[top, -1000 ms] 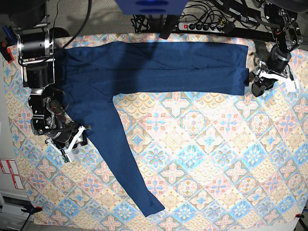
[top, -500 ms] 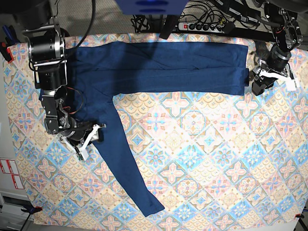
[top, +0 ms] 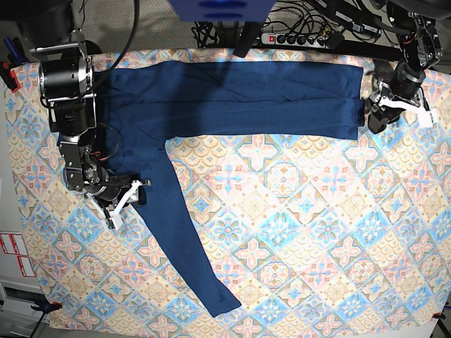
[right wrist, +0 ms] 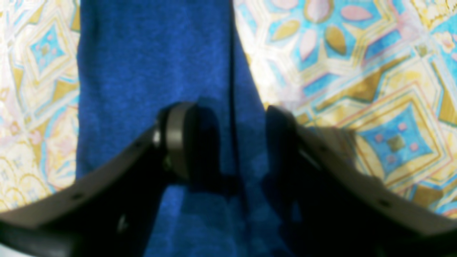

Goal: Fold the T-shirt properly
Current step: 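Open both grippers and move the right gripper to the hanging sleeve, then grasp the sleeve near its shoulder with the right gripper and fold it inward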

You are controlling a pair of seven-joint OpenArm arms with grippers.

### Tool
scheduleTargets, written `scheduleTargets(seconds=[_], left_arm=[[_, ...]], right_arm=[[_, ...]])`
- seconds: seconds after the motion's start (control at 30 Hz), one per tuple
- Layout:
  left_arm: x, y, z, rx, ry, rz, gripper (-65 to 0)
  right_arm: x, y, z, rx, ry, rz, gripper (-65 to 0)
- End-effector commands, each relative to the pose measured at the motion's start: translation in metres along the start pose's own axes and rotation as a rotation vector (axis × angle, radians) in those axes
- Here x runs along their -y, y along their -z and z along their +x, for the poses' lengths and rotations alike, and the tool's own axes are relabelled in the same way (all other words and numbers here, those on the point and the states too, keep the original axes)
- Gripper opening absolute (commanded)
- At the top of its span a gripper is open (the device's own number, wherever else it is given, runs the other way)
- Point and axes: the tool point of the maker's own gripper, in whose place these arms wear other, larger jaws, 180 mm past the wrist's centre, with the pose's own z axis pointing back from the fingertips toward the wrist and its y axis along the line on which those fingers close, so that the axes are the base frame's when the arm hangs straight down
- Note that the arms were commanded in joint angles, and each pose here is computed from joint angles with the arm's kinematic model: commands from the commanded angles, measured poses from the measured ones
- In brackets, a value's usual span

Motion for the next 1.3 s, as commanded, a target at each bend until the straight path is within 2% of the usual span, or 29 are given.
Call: scheduleTargets(seconds=[0.0,0.1,0.2,0.27,0.3,0.5,0.67,0.73,1.03,1.27], left_arm=[[0.004,-0.003,0.013,0.036,0.017,-0.016,-29.4],[0.004,-0.003,0.013,0.034,0.017,-0.017,-29.4],[0.004,-0.003,0.013,0.034,0.017,-0.017,-29.4],[0.004,-0.003,0.013,0.034,0.017,-0.017,-29.4],[0.004,-0.003,0.013,0.033,0.017,-0.016,-29.4],[0.003,-0.003,0.012,0.033,0.018,-0.015,-29.4],[0.003,-0.003,0.012,0.031,0.018,-0.014,-29.4],[0.003,-0.003,0.012,0.032,0.019,-0.014,-29.4],[0.004,-0.002,0.013,0.034,0.021,-0.016,-29.4],[0.009,0.002,0.009,0.022,0.024,-0.030,-29.4]], right_arm=[[0.003,-0.003,0.019,0.036,-0.026,-0.001,-36.2],[-0.012,0.004,0.007,-0.019,-0.108,0.027,-38.2],[-0.023,0.007,0.002,-0.043,-0.163,0.048,-51.5],[-0.023,0.007,0.002,-0.042,-0.164,0.048,-62.1],[-0.023,0.007,0.001,-0.046,-0.164,0.048,-65.0],[-0.046,-0.001,0.017,0.033,-0.222,0.089,-64.5],[-0.070,-0.035,0.030,0.140,-0.351,0.128,-64.5],[-0.081,-0.047,0.027,0.138,-0.387,0.139,-64.5],[-0.109,-0.115,-0.004,0.163,-0.393,0.129,-64.6],[-0.153,-0.148,-0.043,0.144,-0.409,0.212,-64.6]])
